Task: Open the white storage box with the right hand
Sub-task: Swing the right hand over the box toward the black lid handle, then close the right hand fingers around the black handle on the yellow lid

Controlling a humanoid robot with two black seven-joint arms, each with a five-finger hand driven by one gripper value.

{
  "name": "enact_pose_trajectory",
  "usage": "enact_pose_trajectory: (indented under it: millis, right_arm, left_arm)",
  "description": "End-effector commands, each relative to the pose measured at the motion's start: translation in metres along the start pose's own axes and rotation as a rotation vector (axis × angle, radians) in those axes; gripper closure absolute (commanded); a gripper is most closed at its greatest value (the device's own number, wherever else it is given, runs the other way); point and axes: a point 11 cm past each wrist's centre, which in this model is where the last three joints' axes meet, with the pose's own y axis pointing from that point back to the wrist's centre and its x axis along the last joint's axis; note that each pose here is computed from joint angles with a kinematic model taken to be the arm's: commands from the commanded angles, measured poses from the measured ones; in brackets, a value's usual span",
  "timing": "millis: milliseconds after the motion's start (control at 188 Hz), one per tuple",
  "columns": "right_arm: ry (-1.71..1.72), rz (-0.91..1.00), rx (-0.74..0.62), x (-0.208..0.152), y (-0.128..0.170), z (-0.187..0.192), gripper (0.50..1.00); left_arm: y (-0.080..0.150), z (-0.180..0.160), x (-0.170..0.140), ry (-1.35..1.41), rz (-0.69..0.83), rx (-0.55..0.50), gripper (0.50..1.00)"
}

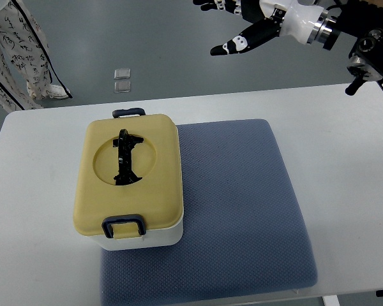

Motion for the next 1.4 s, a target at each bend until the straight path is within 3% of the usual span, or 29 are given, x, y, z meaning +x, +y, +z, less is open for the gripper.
enact_pose_trajectory:
  millis: [0, 122, 281, 403, 584, 1008, 1067, 1396]
  right_arm:
    - [0.092, -0.115, -0.005, -0.01, -0.018, -0.019, 0.583]
    - [0.194, -0.222, -0.026, -0.026, -0.035, -0.031, 0.583]
    - [0.327, -0.43, 0.032, -0.078, -0.066, -0.065, 0.597]
    - [0.516, -0.573, -0.066, -0.104, -0.071, -0.045, 0.597]
    - [0.575, -0.679, -0.06, -0.143, -0.087, -0.038, 0.597]
    - [0.602, -0.681, -0.03, -0.163, -0.1, -0.036, 0.64]
    - [0.604, -0.681, -0.031, -0.165, -0.099, -0.034, 0.681]
    - [0.617, -0.65, -0.003, -0.167, -0.104, -0.037, 0.775]
  left_arm:
    - [0.0, 0.0, 0.0, 0.0, 0.0, 0.001, 0.5]
    - [0.0, 0.0, 0.0, 0.0, 0.0, 0.001, 0.5]
    - [0.0, 0.0, 0.0, -0.001, 0.0, 0.0, 0.5]
    - [0.0, 0.0, 0.0, 0.0, 0.0, -0.001, 0.5]
    - [0.0, 0.0, 0.0, 0.002, 0.0, 0.001, 0.5]
    - [0.0, 0.0, 0.0, -0.001, 0.0, 0.0, 0.5]
    - [0.0, 0.0, 0.0, 0.0, 0.0, 0.001, 0.5]
    - [0.0, 0.0, 0.0, 0.0, 0.0, -0.001, 0.5]
